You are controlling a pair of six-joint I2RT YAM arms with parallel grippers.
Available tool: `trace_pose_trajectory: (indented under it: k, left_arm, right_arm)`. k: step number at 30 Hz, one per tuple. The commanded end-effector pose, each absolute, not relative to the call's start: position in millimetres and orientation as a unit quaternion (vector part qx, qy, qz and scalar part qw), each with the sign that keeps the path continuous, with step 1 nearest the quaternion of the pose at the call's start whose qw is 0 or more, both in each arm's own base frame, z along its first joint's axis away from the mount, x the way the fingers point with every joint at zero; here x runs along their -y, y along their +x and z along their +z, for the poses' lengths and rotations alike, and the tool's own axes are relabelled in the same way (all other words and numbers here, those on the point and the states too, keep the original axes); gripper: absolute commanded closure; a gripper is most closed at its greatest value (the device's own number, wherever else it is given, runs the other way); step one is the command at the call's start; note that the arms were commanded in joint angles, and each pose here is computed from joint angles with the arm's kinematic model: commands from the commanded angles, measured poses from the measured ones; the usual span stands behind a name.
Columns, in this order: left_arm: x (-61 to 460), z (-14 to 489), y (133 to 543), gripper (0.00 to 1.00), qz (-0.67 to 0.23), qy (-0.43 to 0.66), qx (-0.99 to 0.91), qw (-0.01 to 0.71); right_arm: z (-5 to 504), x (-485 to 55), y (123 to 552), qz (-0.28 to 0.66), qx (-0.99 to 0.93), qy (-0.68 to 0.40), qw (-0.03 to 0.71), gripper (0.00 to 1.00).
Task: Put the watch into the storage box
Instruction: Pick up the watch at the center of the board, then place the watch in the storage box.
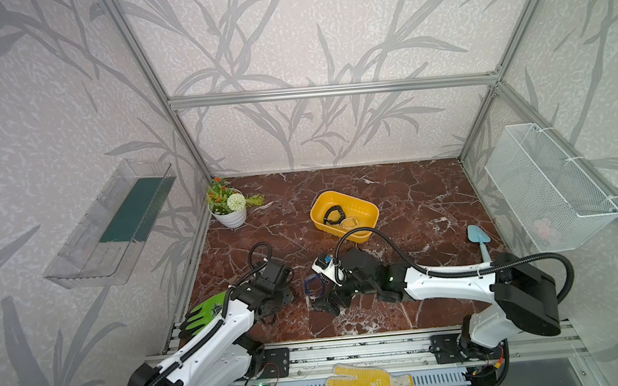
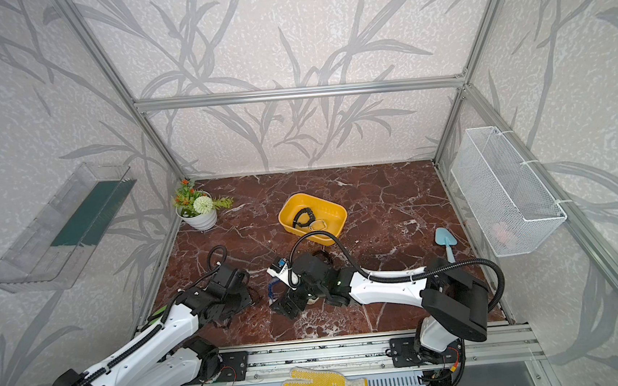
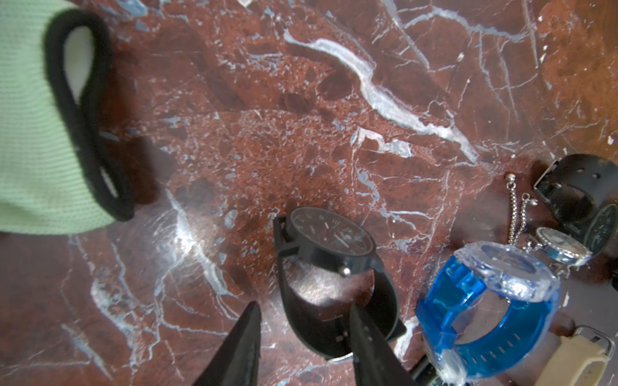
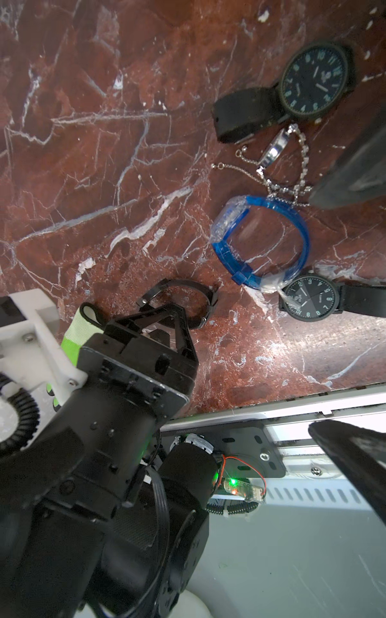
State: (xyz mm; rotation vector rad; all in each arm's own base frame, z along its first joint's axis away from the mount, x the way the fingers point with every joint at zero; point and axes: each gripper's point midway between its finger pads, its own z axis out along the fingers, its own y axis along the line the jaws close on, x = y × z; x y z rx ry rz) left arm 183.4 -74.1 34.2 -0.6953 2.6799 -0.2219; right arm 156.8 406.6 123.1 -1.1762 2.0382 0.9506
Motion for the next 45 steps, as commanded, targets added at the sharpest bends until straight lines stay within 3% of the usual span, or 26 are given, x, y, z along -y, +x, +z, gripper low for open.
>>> trace_pose_trajectory:
  k: [1, 8, 9, 10, 11, 20, 32, 38, 45]
  left_arm:
    - [73, 27, 184, 0.61, -0.076, -0.252, -0.948, 0.176]
    - [75, 21, 186, 0.7, -0.071, -0.246, -0.952, 0.169]
    - [75, 21, 187, 0.88, -0.072, -0.246, -0.952, 0.168]
    - [75, 22, 188, 0.99, -0.072, -0.245, -0.952, 0.169]
    - [76, 22, 189, 1.0, -0.072, -0.245, -0.952, 0.17]
    - [79, 35, 199, 1.0, -0.075, -0.227, -0.953, 0.185]
    - [97, 116, 246, 1.0, -0.079, -0.125, -0.96, 0.236]
    - [133, 149, 291, 1.0, -0.125, -0.079, -0.953, 0.264]
    - [213, 155, 352, 1.0, -0.183, 0.021, -0.954, 0.237]
  right_arm:
    - [135, -413, 160, 0.36, -0.758, -0.441, 0.319, 0.01]
    - [132, -412, 162, 0.354, -0.762, -0.437, 0.32, 0.02]
    - [133, -413, 162, 0.355, -0.762, -0.436, 0.32, 0.02]
    - [132, -413, 162, 0.354, -0.763, -0.436, 0.32, 0.02]
    - [132, -412, 163, 0.353, -0.764, -0.436, 0.32, 0.02]
    - [130, -407, 170, 0.335, -0.777, -0.421, 0.327, 0.02]
    - [144, -364, 206, 0.292, -0.815, -0.335, 0.372, 0.02]
    - [141, -332, 230, 0.283, -0.836, -0.273, 0.382, 0.02]
    - [153, -291, 247, 0.248, -0.854, -0.206, 0.409, 0.02]
